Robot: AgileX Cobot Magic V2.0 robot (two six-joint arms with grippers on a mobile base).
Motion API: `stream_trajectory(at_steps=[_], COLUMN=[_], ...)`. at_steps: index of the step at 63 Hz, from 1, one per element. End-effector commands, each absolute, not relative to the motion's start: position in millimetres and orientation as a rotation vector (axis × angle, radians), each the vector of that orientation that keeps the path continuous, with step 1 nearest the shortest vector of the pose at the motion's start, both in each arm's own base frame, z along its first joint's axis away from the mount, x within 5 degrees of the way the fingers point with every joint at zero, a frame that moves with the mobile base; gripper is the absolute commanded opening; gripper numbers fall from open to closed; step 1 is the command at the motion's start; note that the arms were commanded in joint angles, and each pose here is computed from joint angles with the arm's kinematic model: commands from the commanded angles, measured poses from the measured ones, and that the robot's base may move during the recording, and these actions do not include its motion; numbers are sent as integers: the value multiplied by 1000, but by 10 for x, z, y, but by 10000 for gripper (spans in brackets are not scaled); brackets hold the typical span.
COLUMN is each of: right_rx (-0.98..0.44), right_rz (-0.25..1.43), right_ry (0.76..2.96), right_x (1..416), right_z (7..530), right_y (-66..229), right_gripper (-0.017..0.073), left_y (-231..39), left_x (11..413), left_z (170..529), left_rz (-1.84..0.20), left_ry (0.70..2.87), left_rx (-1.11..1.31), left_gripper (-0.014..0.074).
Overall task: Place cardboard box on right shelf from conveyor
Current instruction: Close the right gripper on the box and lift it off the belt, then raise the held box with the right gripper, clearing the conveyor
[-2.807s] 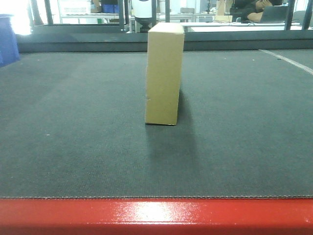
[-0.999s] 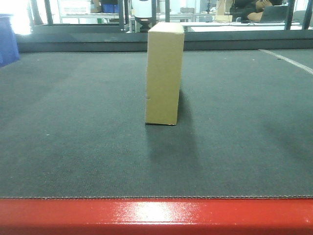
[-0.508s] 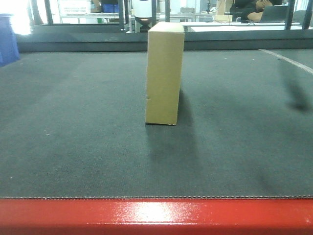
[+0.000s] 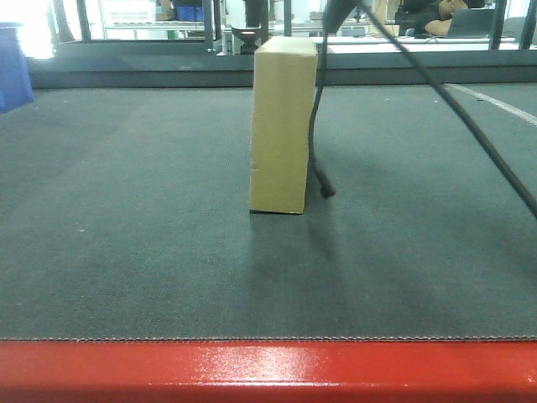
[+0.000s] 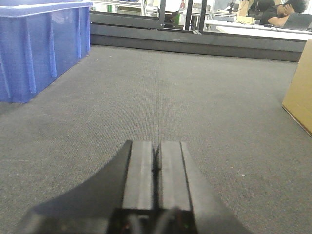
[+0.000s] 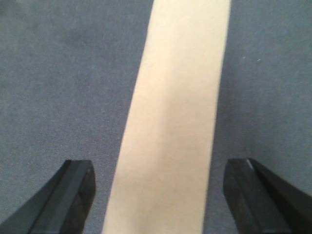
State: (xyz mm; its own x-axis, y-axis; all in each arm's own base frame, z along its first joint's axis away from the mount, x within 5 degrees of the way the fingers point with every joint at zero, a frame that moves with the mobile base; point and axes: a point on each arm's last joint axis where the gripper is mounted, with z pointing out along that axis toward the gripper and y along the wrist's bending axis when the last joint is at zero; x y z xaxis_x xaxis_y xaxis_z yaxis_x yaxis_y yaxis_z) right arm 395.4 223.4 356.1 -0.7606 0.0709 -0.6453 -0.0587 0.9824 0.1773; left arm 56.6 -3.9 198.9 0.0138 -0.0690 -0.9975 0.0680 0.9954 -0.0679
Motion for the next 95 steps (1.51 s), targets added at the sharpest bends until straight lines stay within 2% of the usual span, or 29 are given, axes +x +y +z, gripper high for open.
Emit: stream_trajectory(at_steps=[1,46,53,64,68,83,95], right_rx=[19,33,39,39,18,-173,-343], right_rz=[311,251,268,298,304,317,346], right_ry=[2258,2390,2416,2404,2382,2285,2262], right_x=[3905,4156,4171,4130,4105,3938,3873], right_z=[3954,3414,3340,3428,3504,3896,4002], right_y=[2183,2278,2308,2305,2291,2180,2136], right_gripper=[632,625,542,289,242,235,235], left_y=[-31,-31,-31,-31,-31,-31,-31], left_x=[549,549,549,549,549,549,549], left_z=[2089,2089,2089,2089,2089,2089,2089], left_rz=[-114,-114,-114,-114,-114,-114,-114], left_ry=[1448,1448,1448,1448,1448,1448,1448], left_rx=[-15,-15,-15,-15,-15,-15,-15], left_gripper=[-119,-119,-119,-119,-119,-119,-119])
